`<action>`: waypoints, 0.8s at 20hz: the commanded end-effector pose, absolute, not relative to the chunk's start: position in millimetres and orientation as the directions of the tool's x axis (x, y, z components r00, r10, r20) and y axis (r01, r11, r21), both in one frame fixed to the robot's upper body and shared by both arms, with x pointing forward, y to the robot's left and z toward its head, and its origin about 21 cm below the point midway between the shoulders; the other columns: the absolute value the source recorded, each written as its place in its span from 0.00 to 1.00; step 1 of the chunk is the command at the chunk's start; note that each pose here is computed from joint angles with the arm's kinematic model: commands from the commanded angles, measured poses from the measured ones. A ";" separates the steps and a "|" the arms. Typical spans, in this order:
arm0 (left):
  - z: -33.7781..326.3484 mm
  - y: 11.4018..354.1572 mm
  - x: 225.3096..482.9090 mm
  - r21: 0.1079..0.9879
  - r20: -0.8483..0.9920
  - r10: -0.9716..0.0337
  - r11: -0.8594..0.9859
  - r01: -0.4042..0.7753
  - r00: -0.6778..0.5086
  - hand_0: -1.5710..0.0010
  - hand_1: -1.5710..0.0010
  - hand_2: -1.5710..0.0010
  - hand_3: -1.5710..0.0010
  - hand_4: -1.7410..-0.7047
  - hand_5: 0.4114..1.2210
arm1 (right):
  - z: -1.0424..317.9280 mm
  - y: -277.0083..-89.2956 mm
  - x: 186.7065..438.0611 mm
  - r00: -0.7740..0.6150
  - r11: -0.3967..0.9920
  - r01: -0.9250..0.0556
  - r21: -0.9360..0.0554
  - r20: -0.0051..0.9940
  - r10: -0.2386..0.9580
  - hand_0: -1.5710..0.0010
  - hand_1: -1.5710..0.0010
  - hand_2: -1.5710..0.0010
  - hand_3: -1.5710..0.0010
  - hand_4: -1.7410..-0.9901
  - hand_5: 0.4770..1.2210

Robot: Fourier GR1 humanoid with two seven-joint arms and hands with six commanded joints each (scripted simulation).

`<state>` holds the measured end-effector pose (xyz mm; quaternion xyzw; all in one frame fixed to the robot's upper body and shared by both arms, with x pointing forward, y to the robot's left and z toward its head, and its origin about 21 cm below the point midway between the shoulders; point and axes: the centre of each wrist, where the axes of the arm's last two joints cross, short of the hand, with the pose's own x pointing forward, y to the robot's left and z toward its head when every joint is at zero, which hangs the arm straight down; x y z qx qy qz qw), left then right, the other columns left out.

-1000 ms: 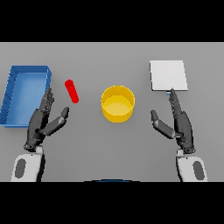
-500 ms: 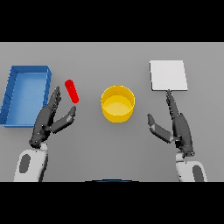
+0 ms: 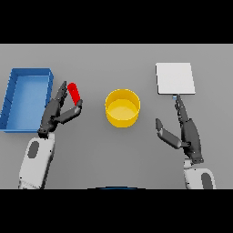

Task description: Pick up the red beaker and tilt it to pour out 1 green nut into yellow bowl. Pick up the yellow bowl and place it on the metallic measuring scale.

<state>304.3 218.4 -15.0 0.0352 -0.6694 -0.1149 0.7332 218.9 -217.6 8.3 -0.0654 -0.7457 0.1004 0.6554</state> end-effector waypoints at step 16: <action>-16.8 198.7 358.9 0.194 0.978 -0.203 0.969 0.156 0.044 1.00 1.00 1.00 1.00 0.36 0.40 | 12.5 -223.0 221.4 -0.132 0.971 -0.034 -0.235 0.964 0.229 1.00 1.00 1.00 1.00 0.59 0.28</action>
